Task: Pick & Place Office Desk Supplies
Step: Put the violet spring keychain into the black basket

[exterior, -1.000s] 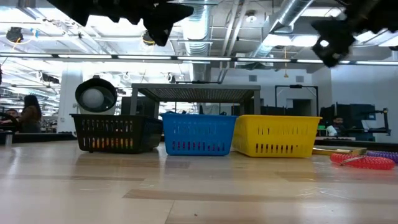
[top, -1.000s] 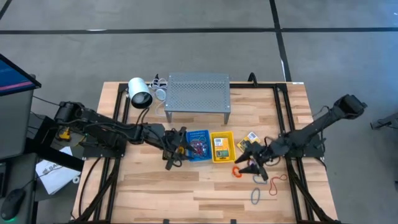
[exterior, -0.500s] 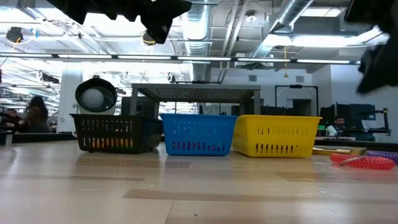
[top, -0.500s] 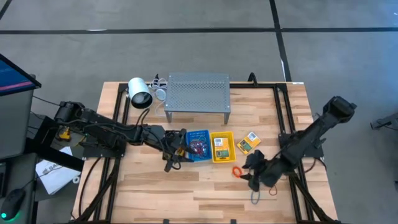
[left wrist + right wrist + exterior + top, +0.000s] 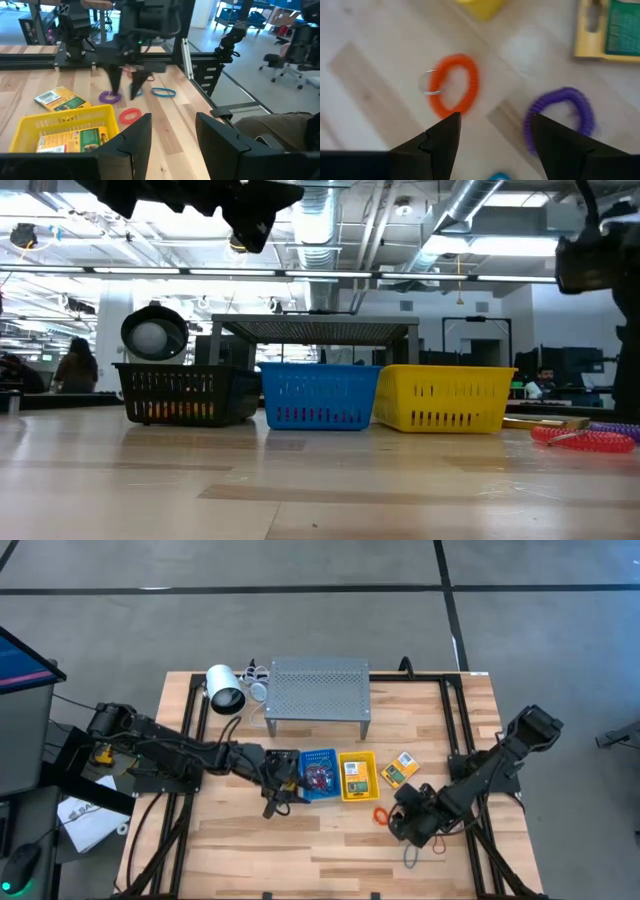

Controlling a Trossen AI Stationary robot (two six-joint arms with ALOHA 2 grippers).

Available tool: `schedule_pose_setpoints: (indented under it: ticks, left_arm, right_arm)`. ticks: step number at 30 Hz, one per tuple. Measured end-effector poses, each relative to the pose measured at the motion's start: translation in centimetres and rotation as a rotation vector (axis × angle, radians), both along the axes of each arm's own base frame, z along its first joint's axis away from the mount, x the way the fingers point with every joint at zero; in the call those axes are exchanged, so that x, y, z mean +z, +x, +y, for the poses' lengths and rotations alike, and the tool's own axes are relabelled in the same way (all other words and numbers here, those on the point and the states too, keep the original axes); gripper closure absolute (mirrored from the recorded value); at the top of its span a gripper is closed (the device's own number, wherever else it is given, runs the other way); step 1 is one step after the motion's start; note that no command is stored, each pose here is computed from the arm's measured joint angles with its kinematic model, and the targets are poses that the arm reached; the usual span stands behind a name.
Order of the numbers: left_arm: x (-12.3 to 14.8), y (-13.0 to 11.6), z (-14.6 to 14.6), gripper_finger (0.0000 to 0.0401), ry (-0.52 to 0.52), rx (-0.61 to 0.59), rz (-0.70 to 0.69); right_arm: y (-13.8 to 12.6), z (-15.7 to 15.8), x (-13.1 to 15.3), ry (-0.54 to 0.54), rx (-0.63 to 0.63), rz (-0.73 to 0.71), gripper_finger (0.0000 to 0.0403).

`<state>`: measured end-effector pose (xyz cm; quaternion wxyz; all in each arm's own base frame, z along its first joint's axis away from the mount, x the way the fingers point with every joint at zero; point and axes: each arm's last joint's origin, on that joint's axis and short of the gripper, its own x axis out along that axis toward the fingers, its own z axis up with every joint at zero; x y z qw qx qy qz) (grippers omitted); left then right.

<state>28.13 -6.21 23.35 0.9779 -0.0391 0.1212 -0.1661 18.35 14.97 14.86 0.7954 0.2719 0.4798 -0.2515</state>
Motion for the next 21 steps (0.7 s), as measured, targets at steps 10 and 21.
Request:
schedule_pose_setpoints:
  ticks: [10, 21]
  left_arm:
    - [0.1, -0.2, -1.0, 0.0251, -0.033, -0.029, 0.002]
    - [0.3, -0.2, -1.1, 0.0251, -0.039, -0.033, -0.021]
  right_arm:
    - [-0.6, -0.6, -0.2, -0.036, -0.054, 0.061, 0.0171]
    - [0.2, -1.0, -0.9, 0.002, -0.048, 0.118, 0.0171]
